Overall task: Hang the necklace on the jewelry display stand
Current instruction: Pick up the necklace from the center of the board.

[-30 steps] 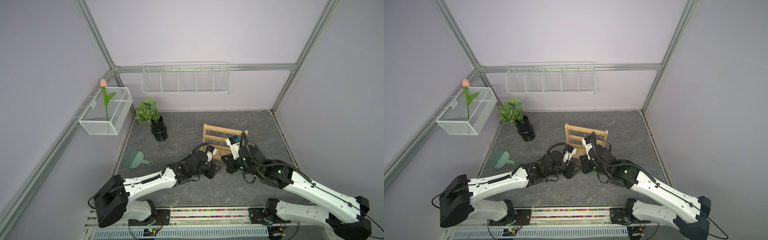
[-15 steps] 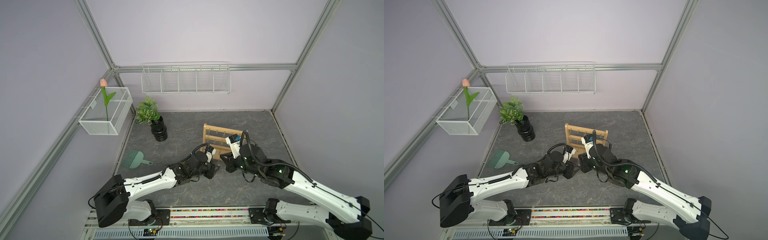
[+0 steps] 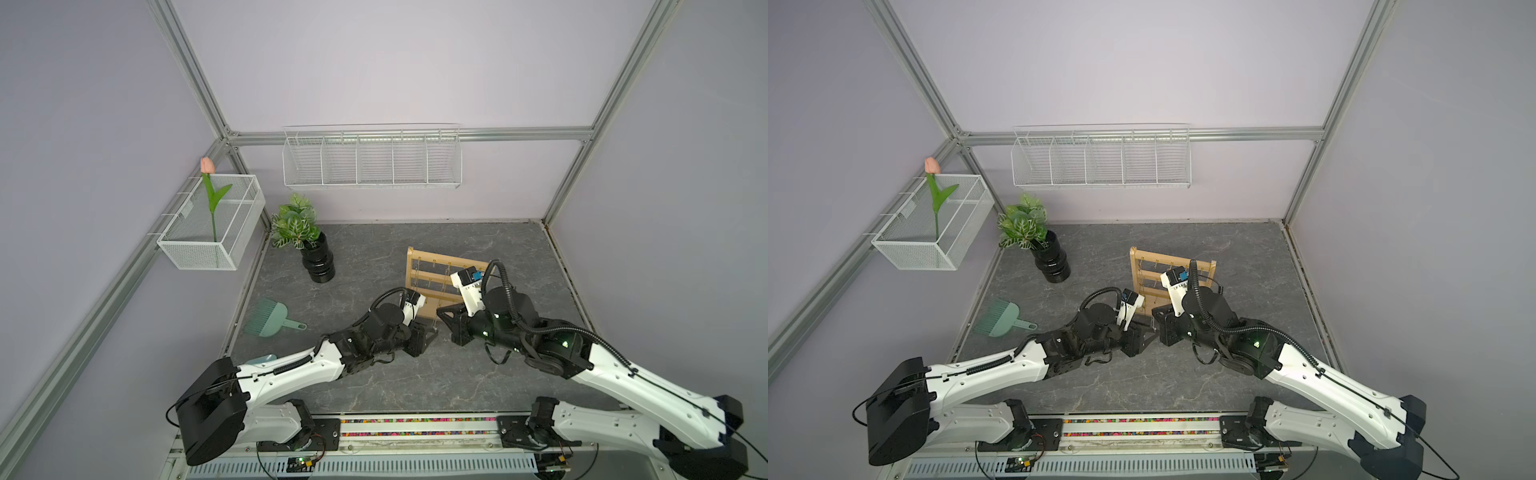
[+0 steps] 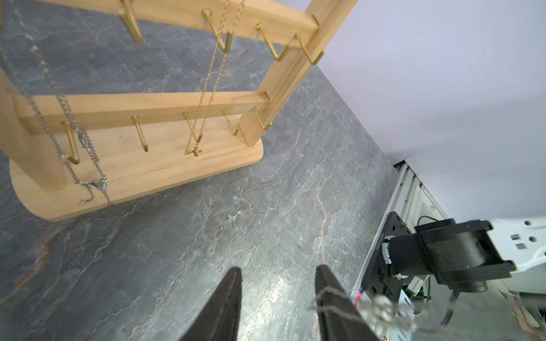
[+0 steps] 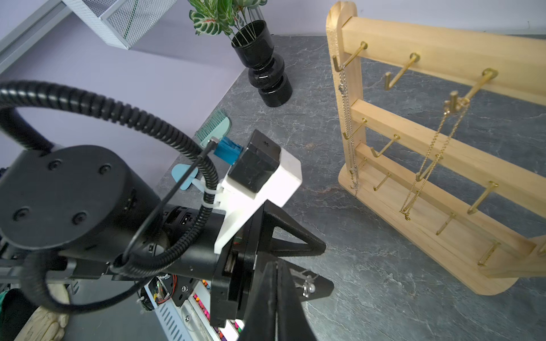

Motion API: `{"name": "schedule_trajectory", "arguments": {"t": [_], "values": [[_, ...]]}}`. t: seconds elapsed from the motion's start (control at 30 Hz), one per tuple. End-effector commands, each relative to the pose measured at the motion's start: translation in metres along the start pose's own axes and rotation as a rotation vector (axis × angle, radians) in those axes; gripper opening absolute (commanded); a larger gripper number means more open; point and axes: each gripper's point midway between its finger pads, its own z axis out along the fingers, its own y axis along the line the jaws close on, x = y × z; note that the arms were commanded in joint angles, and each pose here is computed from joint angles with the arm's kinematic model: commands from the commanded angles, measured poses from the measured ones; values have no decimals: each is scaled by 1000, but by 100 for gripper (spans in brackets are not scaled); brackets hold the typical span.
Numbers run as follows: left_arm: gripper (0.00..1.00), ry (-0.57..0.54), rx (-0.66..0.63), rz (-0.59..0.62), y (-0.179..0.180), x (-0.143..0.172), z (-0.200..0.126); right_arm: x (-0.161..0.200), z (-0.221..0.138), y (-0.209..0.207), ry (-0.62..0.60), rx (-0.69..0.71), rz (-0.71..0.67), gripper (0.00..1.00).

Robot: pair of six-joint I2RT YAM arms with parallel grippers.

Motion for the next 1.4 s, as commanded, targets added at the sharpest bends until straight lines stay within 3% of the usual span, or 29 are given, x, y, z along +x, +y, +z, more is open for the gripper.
{"name": "schedule_trajectory", "arguments": {"t": [0.0, 0.9, 1.37], "values": [[43, -39, 33, -16, -1, -6, -6, -13, -6, 14, -37, -57, 10, 7], [41, -137, 68, 47, -11, -33, -22, -2, 0, 26, 20, -127, 22, 7], [43, -176, 101, 73, -19, -41, -32, 6, 6, 15, 39, -97, 36, 7]]}}
